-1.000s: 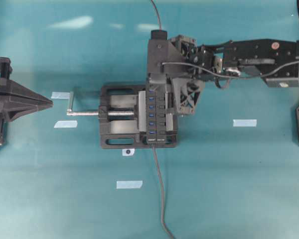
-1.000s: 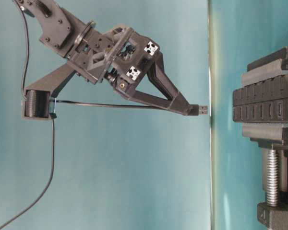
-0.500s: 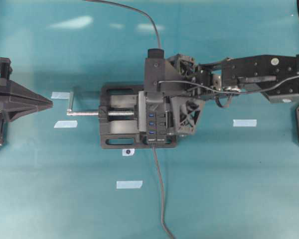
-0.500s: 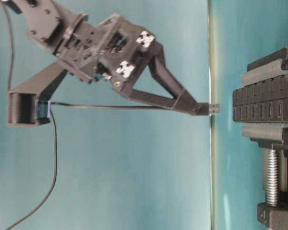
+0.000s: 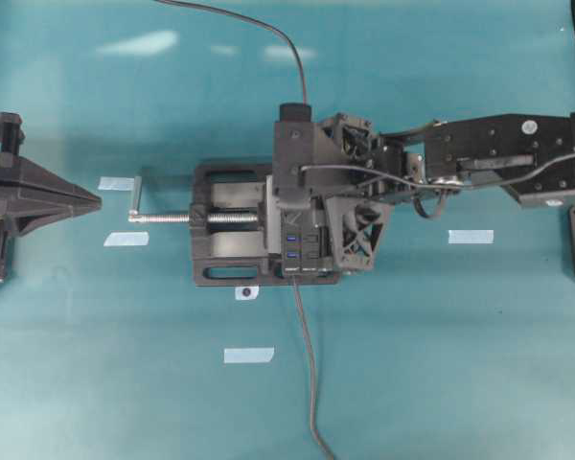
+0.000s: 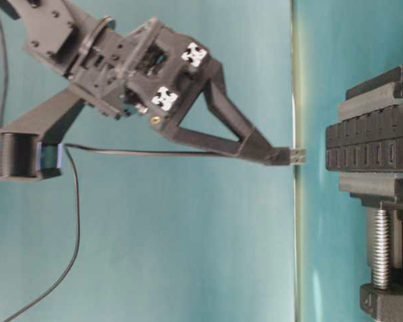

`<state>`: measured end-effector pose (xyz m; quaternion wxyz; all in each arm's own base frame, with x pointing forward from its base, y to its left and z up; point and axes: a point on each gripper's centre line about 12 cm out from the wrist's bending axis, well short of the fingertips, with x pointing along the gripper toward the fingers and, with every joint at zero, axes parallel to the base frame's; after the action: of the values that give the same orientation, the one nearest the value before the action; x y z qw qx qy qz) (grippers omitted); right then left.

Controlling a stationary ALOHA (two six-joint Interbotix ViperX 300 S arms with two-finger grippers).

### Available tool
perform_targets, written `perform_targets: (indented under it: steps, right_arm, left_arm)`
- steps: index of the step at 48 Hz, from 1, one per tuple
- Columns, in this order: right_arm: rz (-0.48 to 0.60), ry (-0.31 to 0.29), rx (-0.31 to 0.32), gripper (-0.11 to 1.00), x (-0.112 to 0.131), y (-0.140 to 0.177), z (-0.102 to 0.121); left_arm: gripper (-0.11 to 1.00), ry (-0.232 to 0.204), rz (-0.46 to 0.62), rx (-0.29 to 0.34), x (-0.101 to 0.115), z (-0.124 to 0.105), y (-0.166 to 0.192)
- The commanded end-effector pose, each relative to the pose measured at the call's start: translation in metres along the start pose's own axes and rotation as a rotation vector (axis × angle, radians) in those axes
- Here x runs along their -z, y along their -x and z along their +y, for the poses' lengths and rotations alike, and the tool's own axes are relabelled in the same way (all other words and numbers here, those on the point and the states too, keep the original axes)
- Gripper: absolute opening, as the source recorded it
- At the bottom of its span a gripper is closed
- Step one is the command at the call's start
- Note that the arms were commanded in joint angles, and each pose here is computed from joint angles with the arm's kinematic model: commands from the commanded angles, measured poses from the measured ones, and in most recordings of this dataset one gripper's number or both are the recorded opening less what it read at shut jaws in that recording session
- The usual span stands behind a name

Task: Insert the USB into the front port of the fixed hub.
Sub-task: 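Carry the plug around to the hub's front port with the right gripper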

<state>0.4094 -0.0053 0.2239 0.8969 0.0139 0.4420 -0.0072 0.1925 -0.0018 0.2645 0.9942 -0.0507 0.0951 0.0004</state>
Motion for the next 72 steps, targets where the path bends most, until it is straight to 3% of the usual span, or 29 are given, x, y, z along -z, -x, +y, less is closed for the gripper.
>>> perform_targets:
  steps: [1,35,72]
  right_arm:
    - [-0.033,-0.005,-0.010,0.09,-0.013,0.011,0.006]
    - [0.014,0.034,-0.036,0.09,-0.001,-0.016,0.025]
    - [0.055,0.040,-0.031,0.09,0.009,-0.032,0.025]
  left_arm:
    - [0.00,-0.001,-0.012,0.004,-0.005,-0.001,-0.001]
    - [0.00,-0.001,-0.013,0.007,-0.006,-0.002,-0.002]
    - [0.00,-0.001,-0.008,0.022,-0.005,-0.005,-0.002]
